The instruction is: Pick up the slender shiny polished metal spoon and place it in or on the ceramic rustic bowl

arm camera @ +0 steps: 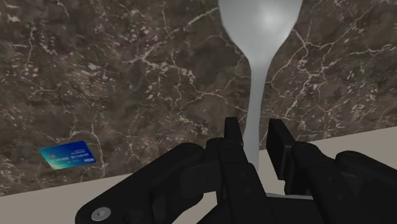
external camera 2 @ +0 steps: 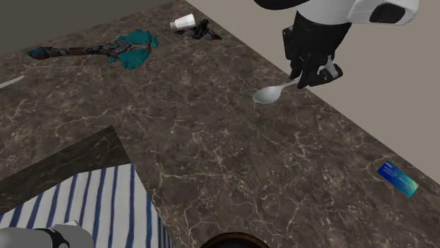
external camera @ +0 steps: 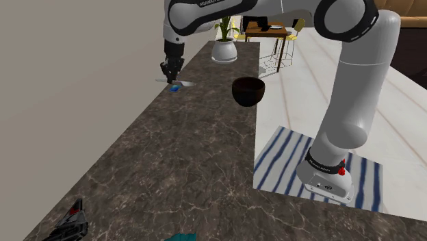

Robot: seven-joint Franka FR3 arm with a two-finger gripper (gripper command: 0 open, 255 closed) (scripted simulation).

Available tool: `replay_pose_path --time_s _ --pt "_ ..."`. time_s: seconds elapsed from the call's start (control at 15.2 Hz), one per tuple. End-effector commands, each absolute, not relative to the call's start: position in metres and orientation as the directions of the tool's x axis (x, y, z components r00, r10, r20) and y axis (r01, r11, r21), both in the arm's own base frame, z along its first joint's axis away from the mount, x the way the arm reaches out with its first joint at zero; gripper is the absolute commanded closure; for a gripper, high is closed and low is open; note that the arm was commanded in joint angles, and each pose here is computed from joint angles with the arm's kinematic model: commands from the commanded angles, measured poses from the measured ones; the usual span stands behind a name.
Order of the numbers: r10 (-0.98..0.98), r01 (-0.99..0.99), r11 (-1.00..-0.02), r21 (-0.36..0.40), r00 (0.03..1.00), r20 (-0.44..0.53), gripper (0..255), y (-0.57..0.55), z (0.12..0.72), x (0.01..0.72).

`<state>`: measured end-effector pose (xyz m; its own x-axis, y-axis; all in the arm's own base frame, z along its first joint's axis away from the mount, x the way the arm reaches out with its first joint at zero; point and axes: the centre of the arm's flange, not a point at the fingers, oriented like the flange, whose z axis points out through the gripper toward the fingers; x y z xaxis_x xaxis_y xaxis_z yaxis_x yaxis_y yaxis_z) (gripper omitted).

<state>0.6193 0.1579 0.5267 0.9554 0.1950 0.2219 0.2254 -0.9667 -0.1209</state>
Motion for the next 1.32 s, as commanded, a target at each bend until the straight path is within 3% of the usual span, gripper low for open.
replay_pose_path --time_s 0.0,1.25 --pt "0.196 0.226 -0.967 -0.121 0.955 0.222 255 0.136 0.527 0.606" --pt "0.196 0.226 -0.967 -0.121 0.955 0.222 255 -0.074 0.535 0.47"
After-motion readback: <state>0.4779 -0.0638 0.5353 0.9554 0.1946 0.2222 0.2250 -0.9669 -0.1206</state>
